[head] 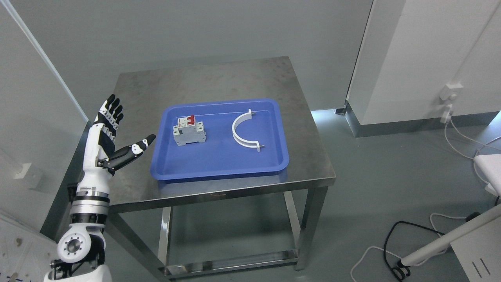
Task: Place circuit breaker on shelf
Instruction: 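Reach the left hand toward the grey circuit breaker in the blue tray, then close the left hand around the grey circuit breaker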
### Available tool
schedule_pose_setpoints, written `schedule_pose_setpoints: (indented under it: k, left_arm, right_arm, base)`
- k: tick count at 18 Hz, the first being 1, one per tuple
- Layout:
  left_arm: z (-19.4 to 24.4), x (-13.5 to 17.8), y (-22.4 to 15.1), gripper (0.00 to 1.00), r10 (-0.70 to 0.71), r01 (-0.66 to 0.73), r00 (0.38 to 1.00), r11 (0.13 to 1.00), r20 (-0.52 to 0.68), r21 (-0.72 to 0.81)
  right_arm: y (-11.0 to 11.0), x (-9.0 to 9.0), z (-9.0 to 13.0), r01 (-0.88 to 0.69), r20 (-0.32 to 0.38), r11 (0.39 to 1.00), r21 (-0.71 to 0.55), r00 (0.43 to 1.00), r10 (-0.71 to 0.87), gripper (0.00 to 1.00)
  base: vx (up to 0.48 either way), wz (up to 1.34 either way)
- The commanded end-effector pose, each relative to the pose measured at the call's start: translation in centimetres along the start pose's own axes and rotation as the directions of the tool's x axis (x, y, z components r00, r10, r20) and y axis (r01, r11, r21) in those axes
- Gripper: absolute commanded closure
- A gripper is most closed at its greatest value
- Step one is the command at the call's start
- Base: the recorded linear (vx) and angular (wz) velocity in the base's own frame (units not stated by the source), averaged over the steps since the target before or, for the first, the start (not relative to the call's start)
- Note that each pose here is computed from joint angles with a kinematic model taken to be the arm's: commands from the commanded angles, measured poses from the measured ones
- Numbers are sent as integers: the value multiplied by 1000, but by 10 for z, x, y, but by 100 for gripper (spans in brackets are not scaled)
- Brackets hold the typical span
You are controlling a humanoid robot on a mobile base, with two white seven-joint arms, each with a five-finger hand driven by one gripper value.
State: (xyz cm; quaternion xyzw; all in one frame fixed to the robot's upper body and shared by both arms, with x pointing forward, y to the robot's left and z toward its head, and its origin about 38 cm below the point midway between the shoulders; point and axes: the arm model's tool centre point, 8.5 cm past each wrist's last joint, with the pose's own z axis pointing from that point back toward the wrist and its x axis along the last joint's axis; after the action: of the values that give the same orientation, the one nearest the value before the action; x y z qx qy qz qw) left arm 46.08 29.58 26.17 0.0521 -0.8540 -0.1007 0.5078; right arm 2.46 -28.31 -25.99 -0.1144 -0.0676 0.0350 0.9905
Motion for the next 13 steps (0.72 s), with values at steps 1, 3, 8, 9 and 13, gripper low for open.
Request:
schedule_pose_setpoints:
  k: [1,3,8,9,13]
  left_arm:
    - [-47,13,0,1,-309,264,945,913,-104,-313]
    - [-65,16,-7,2,-352,273,921,887,-164,-373]
    - [-91,-4,-31,6,-449,310,862,835,-237,-455]
    - [-91,-8,-33,8,-457,311,855,830,-246,-463]
    - [-87,-33,-54,12,-495,304,816,806,-298,-508]
  right_arm:
    - [-10,-6,-1,-31,-56,999,-12,998,30,0]
    - [-10,-6,-1,-31,-56,999,-12,998,30,0]
    - [-10,-6,-1,-31,-56,999,-12,998,30,0]
    - [-10,-6,-1,-31,-56,999,-12,998,30,0]
    - [-10,-6,-1,-31,-56,999,-12,998,30,0]
  base:
    - [0,0]
    - [0,0]
    - [0,0]
    - [0,0]
    - [1,-4]
